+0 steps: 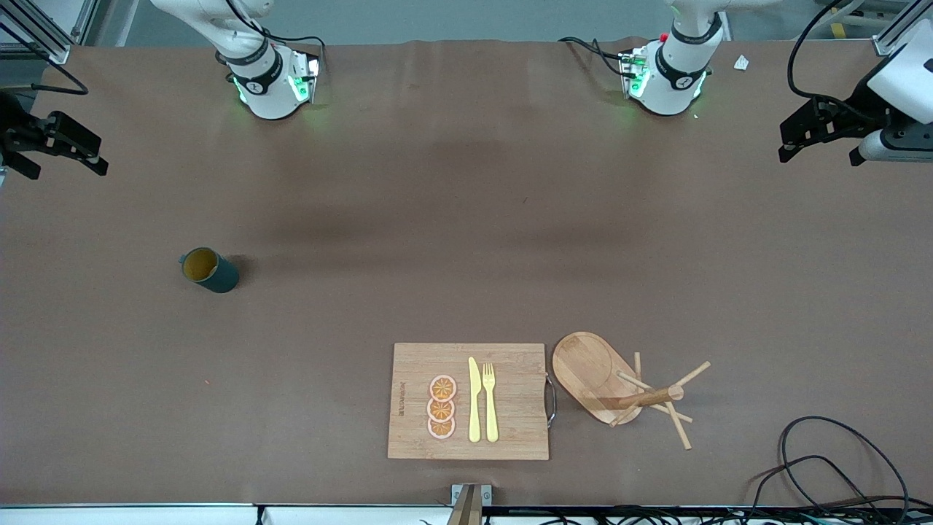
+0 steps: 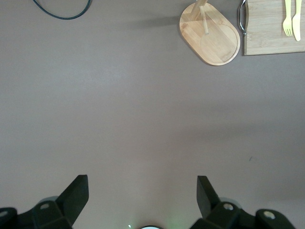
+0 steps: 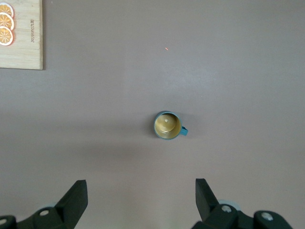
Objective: Pass cup and hang on rack
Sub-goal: 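Move the right gripper down over the teal mug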
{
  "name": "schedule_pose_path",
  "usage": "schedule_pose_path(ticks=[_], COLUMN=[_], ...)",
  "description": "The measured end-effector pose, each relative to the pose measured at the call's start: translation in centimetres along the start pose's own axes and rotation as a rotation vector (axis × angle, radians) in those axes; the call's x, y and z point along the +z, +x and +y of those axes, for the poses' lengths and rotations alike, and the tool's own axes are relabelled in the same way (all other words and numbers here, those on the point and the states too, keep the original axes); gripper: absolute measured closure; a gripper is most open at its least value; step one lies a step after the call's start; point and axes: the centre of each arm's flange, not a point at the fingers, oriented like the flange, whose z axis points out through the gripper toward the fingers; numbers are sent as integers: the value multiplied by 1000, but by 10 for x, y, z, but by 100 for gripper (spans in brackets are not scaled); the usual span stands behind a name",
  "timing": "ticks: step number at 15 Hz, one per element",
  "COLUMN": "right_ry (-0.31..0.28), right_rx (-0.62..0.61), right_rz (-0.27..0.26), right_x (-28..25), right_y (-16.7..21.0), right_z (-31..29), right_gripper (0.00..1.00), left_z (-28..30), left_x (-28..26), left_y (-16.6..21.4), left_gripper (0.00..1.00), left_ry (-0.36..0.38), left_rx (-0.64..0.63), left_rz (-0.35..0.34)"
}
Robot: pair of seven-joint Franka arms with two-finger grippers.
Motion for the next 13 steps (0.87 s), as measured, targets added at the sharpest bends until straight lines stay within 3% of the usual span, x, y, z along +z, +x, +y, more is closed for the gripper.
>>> schedule_pose_path(ticks=[5, 13], right_ry=[11, 11], right_rx=[-44, -49], right_rz=[-77, -59], right_x=[54, 138], right_y=[16, 27], right_z=[-22, -25], right_gripper=[0, 0], left_z=[4, -5], left_x=[0, 1], left_y=[-1, -5], left_gripper=[0, 0], left_ry=[1, 1], left_rx=[8, -10], left_rz=[-6, -38])
